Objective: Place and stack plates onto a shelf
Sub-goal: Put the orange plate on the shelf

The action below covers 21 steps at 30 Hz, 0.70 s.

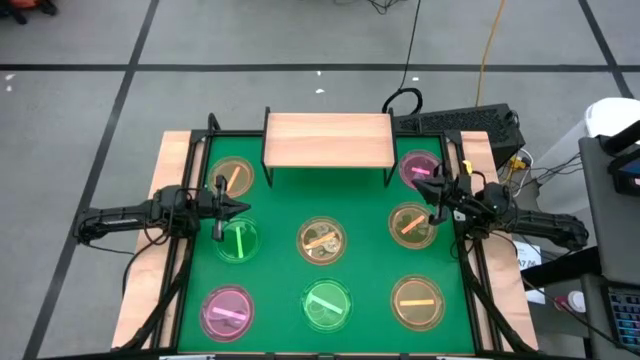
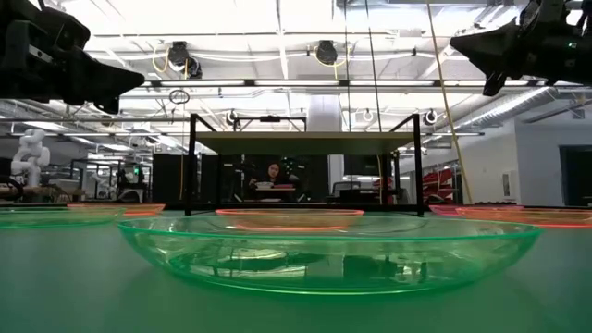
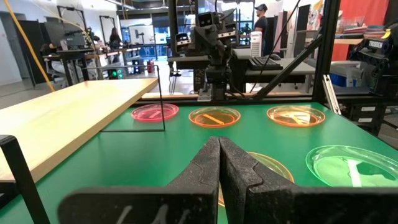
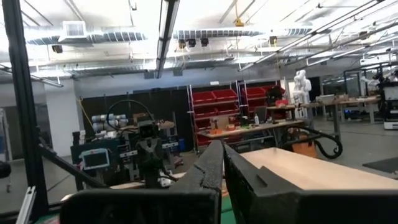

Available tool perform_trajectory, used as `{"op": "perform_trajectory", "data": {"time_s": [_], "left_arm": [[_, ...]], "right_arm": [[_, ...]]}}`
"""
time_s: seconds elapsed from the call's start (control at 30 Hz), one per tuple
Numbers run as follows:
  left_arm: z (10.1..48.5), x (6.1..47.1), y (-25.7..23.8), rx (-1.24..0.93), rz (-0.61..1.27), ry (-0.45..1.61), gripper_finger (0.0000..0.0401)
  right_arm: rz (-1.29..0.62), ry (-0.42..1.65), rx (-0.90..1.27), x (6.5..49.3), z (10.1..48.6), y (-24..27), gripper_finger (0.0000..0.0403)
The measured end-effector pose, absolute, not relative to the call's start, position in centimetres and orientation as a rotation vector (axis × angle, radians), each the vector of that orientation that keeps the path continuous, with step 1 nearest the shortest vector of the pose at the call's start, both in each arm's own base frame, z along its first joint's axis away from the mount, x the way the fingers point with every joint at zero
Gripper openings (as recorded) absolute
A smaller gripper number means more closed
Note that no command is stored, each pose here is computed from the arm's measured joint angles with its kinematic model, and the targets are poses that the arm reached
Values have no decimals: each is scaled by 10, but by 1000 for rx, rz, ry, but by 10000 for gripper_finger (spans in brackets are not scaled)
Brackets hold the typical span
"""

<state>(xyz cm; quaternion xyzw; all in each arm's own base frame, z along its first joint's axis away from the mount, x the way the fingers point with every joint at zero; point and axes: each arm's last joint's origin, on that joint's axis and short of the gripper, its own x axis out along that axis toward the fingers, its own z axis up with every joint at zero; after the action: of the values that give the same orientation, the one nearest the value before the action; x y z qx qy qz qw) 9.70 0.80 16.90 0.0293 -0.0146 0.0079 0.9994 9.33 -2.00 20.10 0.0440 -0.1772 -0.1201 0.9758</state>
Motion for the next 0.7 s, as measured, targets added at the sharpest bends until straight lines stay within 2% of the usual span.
{"op": "perform_trajectory", "data": {"time_s": [0.47,0.7], "left_arm": [[169,97,8,58,16,-29,3],[169,97,8,58,16,-29,3]], "right_arm": [[-246,-109,86,111,183,-23,0],[-152,-83,73,123,199,-17,0]]}}
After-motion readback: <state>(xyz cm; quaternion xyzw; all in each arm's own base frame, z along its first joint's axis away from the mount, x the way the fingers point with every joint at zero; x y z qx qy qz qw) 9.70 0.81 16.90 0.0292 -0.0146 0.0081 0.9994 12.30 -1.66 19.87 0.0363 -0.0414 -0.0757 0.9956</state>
